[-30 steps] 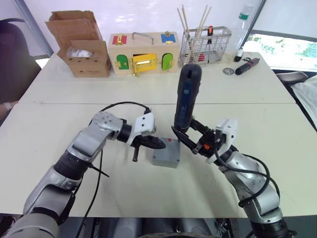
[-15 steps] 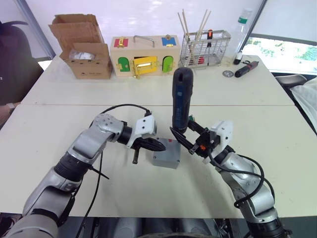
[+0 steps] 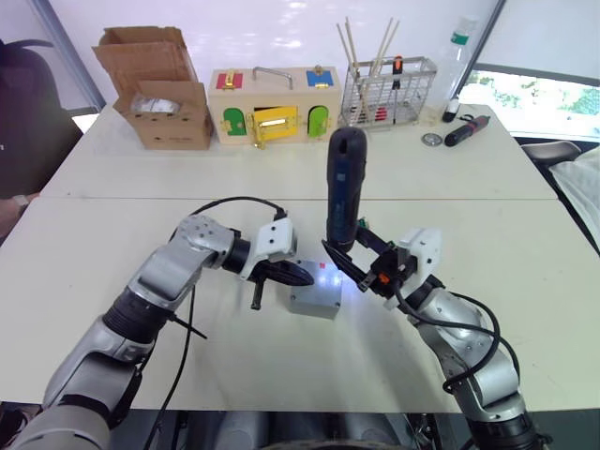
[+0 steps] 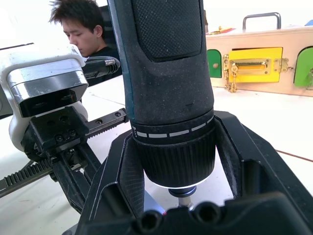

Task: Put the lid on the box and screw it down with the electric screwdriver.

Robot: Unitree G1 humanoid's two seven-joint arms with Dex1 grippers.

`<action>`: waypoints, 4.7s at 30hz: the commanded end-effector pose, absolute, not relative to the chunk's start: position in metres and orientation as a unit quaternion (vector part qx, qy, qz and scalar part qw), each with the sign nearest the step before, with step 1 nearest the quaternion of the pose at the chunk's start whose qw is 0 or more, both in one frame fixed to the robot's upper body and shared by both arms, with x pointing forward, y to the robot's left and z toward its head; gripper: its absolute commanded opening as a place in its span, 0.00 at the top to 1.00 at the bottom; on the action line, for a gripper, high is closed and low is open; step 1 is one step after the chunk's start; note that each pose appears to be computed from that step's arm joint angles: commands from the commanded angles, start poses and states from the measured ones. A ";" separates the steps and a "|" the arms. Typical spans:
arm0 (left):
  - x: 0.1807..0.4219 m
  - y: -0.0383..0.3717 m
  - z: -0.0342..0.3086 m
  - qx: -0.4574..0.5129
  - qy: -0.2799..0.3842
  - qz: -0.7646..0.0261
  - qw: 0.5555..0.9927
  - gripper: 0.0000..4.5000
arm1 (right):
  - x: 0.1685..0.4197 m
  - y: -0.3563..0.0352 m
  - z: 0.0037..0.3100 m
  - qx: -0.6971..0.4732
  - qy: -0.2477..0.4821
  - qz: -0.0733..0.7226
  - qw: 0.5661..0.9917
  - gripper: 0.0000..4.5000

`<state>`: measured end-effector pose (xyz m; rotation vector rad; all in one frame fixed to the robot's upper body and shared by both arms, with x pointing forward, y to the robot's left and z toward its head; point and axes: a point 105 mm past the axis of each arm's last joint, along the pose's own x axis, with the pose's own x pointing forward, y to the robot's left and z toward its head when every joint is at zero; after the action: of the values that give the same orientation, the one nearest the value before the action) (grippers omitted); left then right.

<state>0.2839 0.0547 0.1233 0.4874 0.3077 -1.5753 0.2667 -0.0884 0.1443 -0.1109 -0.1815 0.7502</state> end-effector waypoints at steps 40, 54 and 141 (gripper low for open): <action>0.263 0.027 0.184 0.221 0.034 -0.749 0.624 1.00 | 0.246 -0.322 0.183 0.057 0.453 0.094 0.885 0.61; 0.253 0.027 0.160 0.229 0.051 -0.746 0.624 1.00 | 0.239 -0.330 0.141 0.102 0.524 0.073 0.843 0.61; 0.281 0.114 0.108 0.174 0.211 -0.614 0.740 1.00 | 0.268 -0.142 0.108 -0.106 0.197 0.392 0.892 0.99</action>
<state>0.2933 0.1187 0.0963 0.3955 0.4800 -1.2873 0.2612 -0.1431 0.1004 -0.1885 0.4648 0.8055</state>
